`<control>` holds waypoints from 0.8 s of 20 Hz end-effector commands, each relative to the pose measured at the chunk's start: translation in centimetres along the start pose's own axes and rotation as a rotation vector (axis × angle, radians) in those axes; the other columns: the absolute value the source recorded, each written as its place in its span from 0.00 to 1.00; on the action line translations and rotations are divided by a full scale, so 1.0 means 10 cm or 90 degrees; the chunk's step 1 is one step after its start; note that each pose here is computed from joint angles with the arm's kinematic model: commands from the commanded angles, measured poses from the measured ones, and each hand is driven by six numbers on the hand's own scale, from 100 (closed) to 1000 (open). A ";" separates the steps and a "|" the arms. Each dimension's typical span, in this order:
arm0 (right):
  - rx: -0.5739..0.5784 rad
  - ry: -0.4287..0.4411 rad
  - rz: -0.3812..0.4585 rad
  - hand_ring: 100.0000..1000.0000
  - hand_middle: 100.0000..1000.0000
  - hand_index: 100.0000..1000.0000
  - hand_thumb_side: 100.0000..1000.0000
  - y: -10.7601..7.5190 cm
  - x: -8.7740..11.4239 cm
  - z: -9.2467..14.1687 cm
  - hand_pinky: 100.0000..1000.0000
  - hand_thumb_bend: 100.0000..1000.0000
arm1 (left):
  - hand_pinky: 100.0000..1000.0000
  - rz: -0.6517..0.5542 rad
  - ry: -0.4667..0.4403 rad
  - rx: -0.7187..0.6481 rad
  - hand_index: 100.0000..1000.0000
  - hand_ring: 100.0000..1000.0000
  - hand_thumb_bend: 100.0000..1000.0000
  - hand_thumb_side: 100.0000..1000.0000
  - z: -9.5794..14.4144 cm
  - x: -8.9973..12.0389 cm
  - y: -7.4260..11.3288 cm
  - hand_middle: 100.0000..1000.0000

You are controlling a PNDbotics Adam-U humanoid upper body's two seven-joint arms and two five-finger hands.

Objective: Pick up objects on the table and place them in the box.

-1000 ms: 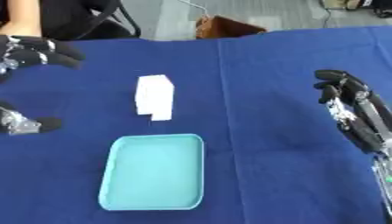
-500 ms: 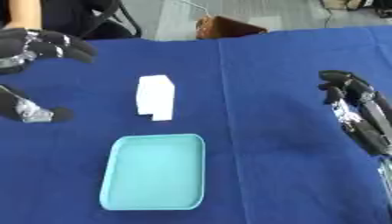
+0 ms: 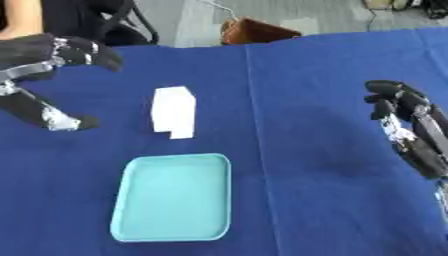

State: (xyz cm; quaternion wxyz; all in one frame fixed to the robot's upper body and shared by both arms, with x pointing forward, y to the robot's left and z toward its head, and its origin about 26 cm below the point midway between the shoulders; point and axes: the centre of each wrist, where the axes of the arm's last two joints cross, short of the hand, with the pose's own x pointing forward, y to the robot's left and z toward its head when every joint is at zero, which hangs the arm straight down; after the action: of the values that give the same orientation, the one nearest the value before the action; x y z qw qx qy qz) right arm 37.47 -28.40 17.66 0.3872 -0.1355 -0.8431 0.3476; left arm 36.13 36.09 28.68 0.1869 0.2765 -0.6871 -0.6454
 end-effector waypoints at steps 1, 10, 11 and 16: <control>-0.001 -0.013 0.010 0.76 0.83 0.84 0.84 -0.06 0.04 -0.04 0.60 0.00 | 0.71 -0.011 -0.004 0.007 0.89 0.79 0.39 0.53 0.01 -0.02 0.12 0.84; 0.000 -0.011 0.008 0.76 0.83 0.84 0.84 -0.05 0.03 -0.04 0.60 0.00 | 0.71 0.005 -0.029 0.007 0.89 0.79 0.38 0.54 -0.07 0.03 0.16 0.84; 0.000 -0.010 0.007 0.76 0.83 0.84 0.84 -0.05 0.03 -0.04 0.60 0.00 | 0.71 0.005 -0.034 0.006 0.89 0.79 0.38 0.55 -0.08 0.04 0.17 0.84; 0.003 -0.008 0.007 0.76 0.83 0.84 0.84 -0.04 0.02 -0.03 0.60 0.00 | 0.70 0.016 -0.052 0.006 0.89 0.79 0.37 0.55 -0.12 0.09 0.21 0.84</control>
State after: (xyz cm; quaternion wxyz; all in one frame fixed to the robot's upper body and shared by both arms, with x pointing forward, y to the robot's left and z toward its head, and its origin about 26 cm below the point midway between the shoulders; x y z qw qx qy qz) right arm 37.60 -28.48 17.38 0.3916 -0.1340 -0.8408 0.3489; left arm 36.29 34.62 29.54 0.1783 0.2362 -0.7019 -0.6479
